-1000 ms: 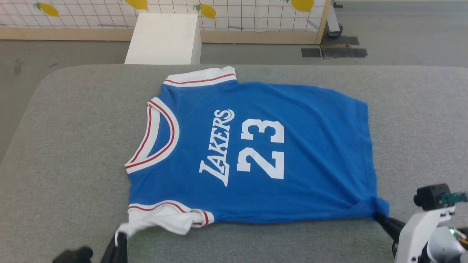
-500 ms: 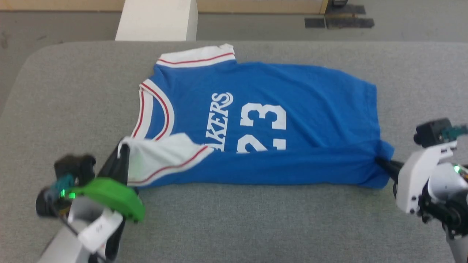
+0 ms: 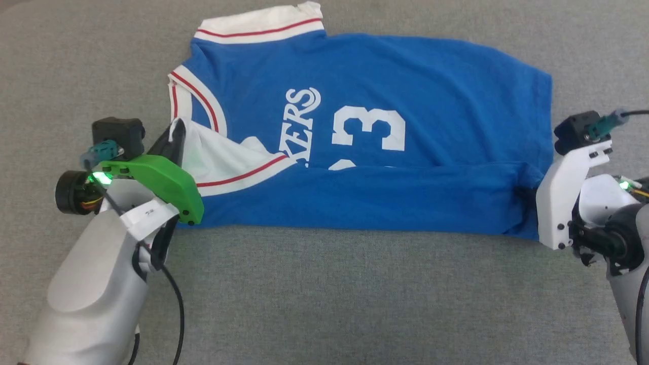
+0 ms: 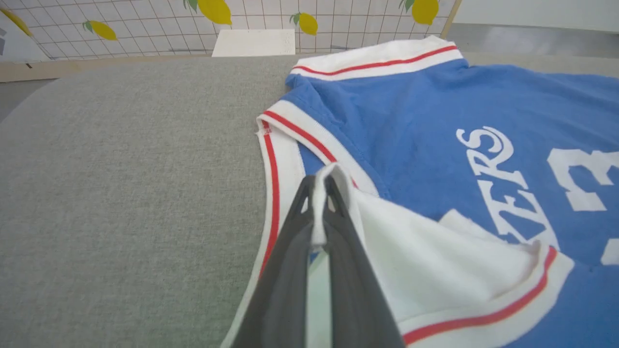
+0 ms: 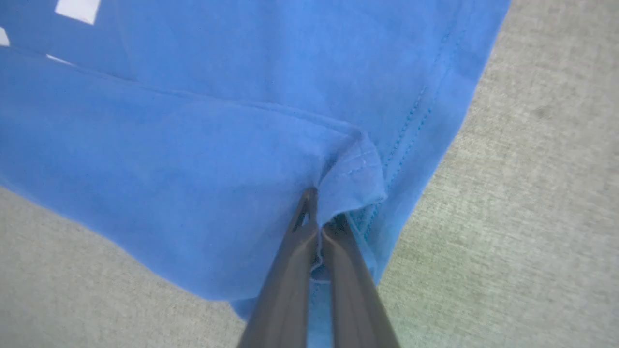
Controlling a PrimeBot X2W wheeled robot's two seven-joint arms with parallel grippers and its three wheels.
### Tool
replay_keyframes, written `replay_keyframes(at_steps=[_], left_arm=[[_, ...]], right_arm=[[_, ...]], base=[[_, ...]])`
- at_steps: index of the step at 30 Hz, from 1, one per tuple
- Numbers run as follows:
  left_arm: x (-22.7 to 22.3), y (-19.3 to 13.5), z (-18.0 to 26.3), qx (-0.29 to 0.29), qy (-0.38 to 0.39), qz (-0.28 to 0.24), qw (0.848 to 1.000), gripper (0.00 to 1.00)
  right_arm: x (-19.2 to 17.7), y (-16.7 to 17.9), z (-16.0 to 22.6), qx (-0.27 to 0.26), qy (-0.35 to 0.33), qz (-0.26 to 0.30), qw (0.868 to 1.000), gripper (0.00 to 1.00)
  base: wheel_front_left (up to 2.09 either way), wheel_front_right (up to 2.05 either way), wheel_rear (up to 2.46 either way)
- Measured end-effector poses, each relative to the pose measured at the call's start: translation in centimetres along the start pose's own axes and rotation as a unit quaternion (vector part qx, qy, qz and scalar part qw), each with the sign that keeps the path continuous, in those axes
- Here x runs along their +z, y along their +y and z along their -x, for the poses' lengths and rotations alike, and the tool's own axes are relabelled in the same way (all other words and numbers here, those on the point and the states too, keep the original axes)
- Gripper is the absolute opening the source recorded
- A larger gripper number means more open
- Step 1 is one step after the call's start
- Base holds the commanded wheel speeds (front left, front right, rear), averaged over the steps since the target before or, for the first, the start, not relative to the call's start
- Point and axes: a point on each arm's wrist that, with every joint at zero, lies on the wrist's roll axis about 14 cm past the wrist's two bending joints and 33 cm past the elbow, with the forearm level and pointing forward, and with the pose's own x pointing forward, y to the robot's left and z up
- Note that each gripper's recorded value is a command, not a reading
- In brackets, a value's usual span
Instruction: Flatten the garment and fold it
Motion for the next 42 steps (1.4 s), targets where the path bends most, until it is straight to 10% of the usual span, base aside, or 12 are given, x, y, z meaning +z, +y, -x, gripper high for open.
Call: replay_keyframes(at_steps=[12, 13, 14, 15, 27, 42], left_arm=[[-4.5, 0.4, -1.3, 0.011, 0.08, 0.014, 0.997, 0.0], [-4.5, 0.4, -1.4, 0.01, 0.079, 0.015, 0.997, 0.32], [-4.4, 0.4, -1.4, 0.011, 0.079, 0.015, 0.997, 0.91], [-4.3, 0.4, -1.3, 0.013, 0.078, 0.017, 0.997, 1.0], [1.5, 2.9, 0.3, 0.053, -0.027, 0.044, 0.997, 1.0], [4.4, 3.2, 9.5, 0.094, -0.177, 0.066, 0.977, 1.0]], right_arm=[[-0.4, 0.1, -0.5, 0.002, 0.036, 0.004, 0.999, 0.0], [-0.4, 0.1, -0.5, 0.002, 0.036, 0.004, 0.999, 0.29], [-0.2, 0.2, -0.4, 0.002, 0.032, 0.005, 0.999, 0.82], [-0.2, 0.2, -0.3, 0.001, 0.03, 0.004, 1.0, 1.0], [2.8, 1.1, 2.7, 0.014, -0.122, -0.04, 0.992, 1.0], [2.8, -0.7, 10.3, -0.037, -0.354, -0.1, 0.929, 1.0]], base=[[0.0, 0.0, 0.0], [0.0, 0.0, 0.0], [0.0, 0.0, 0.0], [0.0, 0.0, 0.0], [0.0, 0.0, 0.0], [0.0, 0.0, 0.0]])
